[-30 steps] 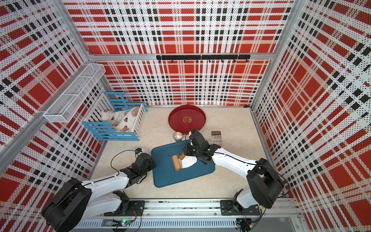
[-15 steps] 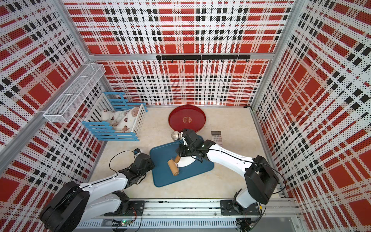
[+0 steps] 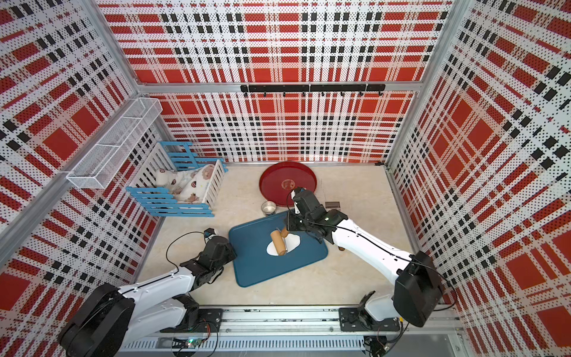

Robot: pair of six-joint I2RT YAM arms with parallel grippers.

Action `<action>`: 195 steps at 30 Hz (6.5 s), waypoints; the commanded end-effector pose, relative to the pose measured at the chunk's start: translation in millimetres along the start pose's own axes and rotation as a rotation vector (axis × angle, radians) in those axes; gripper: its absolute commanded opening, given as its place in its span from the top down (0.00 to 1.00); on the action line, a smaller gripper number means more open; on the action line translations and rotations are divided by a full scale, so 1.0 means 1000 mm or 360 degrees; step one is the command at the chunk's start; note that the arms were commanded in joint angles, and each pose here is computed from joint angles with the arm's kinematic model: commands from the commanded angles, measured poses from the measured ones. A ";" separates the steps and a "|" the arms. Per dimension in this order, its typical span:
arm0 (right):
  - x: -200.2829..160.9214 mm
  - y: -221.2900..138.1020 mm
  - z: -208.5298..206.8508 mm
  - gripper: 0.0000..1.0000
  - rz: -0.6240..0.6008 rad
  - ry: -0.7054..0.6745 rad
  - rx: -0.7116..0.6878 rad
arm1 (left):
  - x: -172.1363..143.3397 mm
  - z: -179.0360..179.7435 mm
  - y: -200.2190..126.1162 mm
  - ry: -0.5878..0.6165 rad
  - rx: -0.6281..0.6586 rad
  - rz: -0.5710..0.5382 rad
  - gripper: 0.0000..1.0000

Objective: Roll out the dumpling wrappers from the dough
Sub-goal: Flatten out the dough on the work surface, then place the rolling pin at the center of the board.

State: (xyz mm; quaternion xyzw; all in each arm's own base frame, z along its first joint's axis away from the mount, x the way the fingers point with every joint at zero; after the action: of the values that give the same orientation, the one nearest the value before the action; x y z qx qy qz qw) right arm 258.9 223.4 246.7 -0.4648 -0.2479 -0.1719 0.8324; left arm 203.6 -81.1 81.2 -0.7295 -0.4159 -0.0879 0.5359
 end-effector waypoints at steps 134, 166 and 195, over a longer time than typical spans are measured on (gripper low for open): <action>0.137 -0.005 -0.166 1.00 -0.0487 0.0466 -0.0299 | 0.023 -0.028 -0.023 0.0031 -0.0174 -0.0115 0.32; 0.097 0.042 -0.309 0.52 -0.0337 0.0970 -0.0395 | 0.027 -0.024 -0.037 -0.0029 -0.0255 -0.0213 0.30; 0.108 -0.056 -0.280 0.10 -0.0528 0.0575 -0.0371 | 0.064 -0.058 -0.051 0.0063 -0.0291 -0.0394 0.01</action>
State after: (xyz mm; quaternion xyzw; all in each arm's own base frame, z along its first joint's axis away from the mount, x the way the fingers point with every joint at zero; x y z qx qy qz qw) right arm 398.0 -61.9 193.8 -0.4898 -0.0813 -0.4292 0.7545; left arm 215.3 -89.2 161.8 -0.7270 -0.4742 -0.1851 0.4608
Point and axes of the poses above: each gripper's point midway between its finger pads, its own y axis out along the fingers, its own z axis along the line the jaws close on, x = y × z, the point moved 8 cm from there along -y, back along the fingers
